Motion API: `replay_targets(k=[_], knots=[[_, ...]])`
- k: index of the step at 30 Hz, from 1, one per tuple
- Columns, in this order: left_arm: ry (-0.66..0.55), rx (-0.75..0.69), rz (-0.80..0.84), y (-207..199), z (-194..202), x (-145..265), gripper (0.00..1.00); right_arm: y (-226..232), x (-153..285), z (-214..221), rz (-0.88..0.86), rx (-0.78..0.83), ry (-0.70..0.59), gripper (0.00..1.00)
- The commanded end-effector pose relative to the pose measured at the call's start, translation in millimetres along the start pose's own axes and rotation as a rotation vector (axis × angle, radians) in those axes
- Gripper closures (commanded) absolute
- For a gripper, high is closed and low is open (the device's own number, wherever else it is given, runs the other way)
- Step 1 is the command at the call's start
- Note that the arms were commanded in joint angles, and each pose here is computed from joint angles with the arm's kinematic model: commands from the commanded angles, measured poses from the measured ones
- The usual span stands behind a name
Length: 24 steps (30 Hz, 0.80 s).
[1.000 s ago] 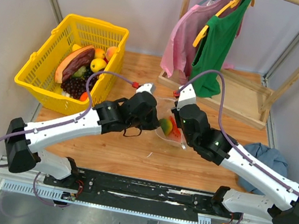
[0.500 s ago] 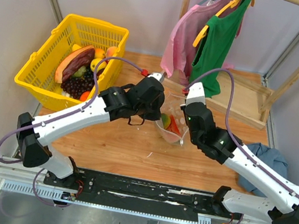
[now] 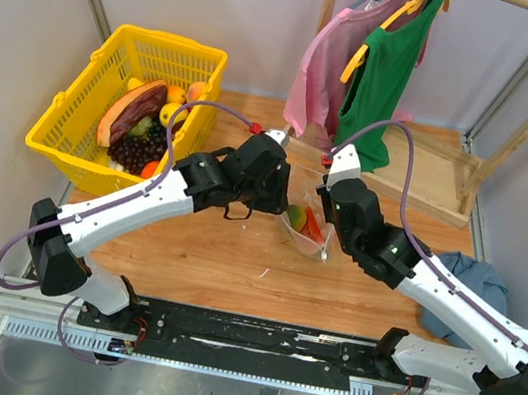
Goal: Place the food in the zip-top bag and seal the zipper
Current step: Pick up the fake fruit from the bin.
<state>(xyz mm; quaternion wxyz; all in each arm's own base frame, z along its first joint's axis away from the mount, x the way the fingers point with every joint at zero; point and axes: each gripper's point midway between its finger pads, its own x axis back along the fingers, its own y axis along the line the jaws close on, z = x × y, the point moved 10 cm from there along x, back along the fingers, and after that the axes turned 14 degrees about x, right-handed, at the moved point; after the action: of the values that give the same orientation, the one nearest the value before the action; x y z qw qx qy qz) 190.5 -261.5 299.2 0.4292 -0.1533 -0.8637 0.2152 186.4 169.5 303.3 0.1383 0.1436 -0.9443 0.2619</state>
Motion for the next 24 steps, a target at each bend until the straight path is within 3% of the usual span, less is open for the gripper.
replay_targets(k=[1, 4, 10, 24], knots=[[-0.088, 0.000, 0.079, -6.8, -14.7, 18.8, 0.49, -1.7, -1.6, -11.9, -0.022, -0.056, -0.030, 0.99], [-0.128, -0.002, 0.087, -6.3, -23.5, 26.8, 0.30, -0.9, -3.5, -13.4, -0.016, -0.057, -0.024, 0.99], [-0.257, 0.009, 0.012, 12.4, -55.7, 48.6, 0.14, 0.6, -6.3, -14.0, -0.013, -0.048, -0.016, 0.99], [-0.546, 0.229, -0.279, 139.8, -155.6, 102.1, 0.01, 5.6, -11.2, -10.2, -0.029, -0.023, -0.011, 0.99]])
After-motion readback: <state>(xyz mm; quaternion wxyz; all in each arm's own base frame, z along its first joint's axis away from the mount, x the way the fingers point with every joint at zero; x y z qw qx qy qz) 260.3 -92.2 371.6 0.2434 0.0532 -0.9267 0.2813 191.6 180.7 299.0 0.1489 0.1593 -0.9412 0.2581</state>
